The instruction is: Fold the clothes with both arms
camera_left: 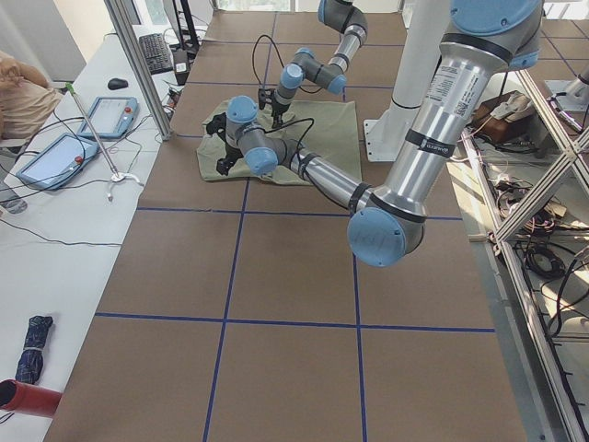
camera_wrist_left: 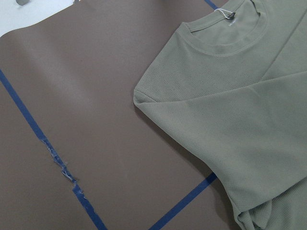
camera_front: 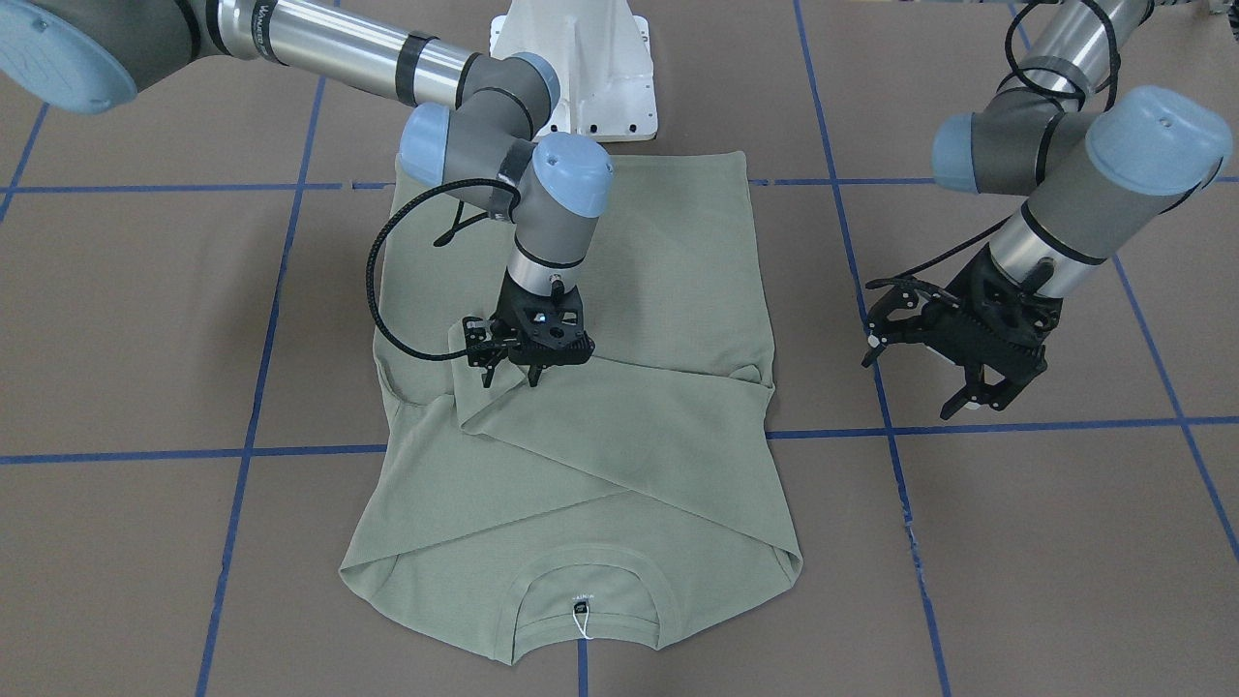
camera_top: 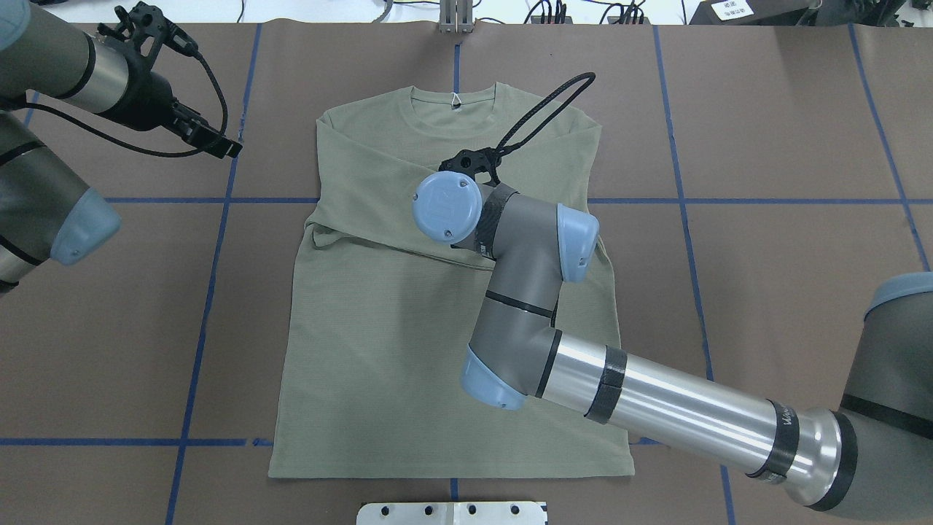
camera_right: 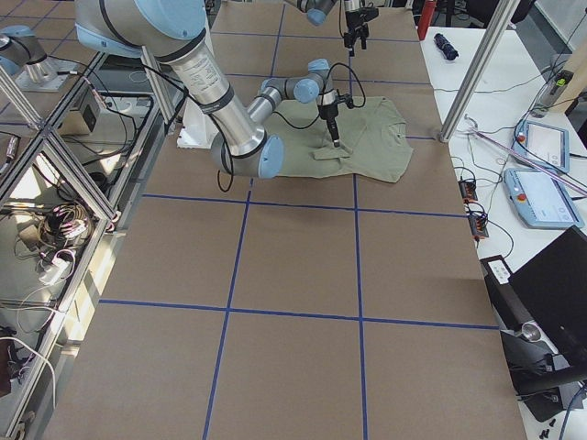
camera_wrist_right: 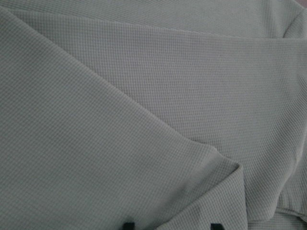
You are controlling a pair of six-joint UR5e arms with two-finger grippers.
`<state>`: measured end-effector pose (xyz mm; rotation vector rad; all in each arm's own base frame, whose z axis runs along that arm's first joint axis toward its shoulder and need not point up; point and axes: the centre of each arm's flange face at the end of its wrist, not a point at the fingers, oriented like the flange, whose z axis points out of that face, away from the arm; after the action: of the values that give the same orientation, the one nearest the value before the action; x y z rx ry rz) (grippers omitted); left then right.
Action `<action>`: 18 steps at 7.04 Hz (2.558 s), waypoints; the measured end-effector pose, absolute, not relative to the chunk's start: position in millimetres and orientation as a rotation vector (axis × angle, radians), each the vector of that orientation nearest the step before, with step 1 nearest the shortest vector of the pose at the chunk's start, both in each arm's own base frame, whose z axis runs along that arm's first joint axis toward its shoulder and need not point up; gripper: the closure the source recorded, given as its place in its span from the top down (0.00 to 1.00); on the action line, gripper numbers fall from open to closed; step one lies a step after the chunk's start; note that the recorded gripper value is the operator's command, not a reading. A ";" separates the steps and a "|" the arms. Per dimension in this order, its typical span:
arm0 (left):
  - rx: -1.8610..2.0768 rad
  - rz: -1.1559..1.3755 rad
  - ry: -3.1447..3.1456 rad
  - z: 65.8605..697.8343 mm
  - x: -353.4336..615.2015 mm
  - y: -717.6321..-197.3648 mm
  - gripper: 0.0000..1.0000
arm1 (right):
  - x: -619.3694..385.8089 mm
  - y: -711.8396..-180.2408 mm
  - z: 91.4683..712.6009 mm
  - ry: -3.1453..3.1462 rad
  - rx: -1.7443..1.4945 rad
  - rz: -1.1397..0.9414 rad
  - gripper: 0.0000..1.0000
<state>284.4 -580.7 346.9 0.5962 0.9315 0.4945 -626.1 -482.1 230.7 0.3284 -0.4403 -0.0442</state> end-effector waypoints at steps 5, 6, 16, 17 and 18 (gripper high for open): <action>0.592 0.494 0.930 349.3 284.8 -581.0 1.00 | -631.9 -474.1 231.4 -0.435 0.323 -0.057 0.00; 0.593 0.494 0.930 349.0 284.8 -580.8 1.00 | -631.3 -473.7 231.9 -0.426 0.323 -0.056 0.00; 0.591 0.469 0.946 341.5 283.1 -578.0 1.00 | -511.7 -474.1 287.9 -0.329 0.378 -0.206 0.00; 0.592 0.466 0.948 339.9 282.5 -577.0 1.00 | -507.0 -482.5 292.5 -0.313 0.380 -0.219 0.00; 0.592 0.462 0.951 338.5 282.1 -576.4 1.00 | -504.5 -488.6 295.2 -0.308 0.386 -0.231 0.78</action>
<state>282.1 -576.4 338.5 0.5915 0.9509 0.4619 -504.5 -488.6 295.2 0.3857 -0.3078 -0.2312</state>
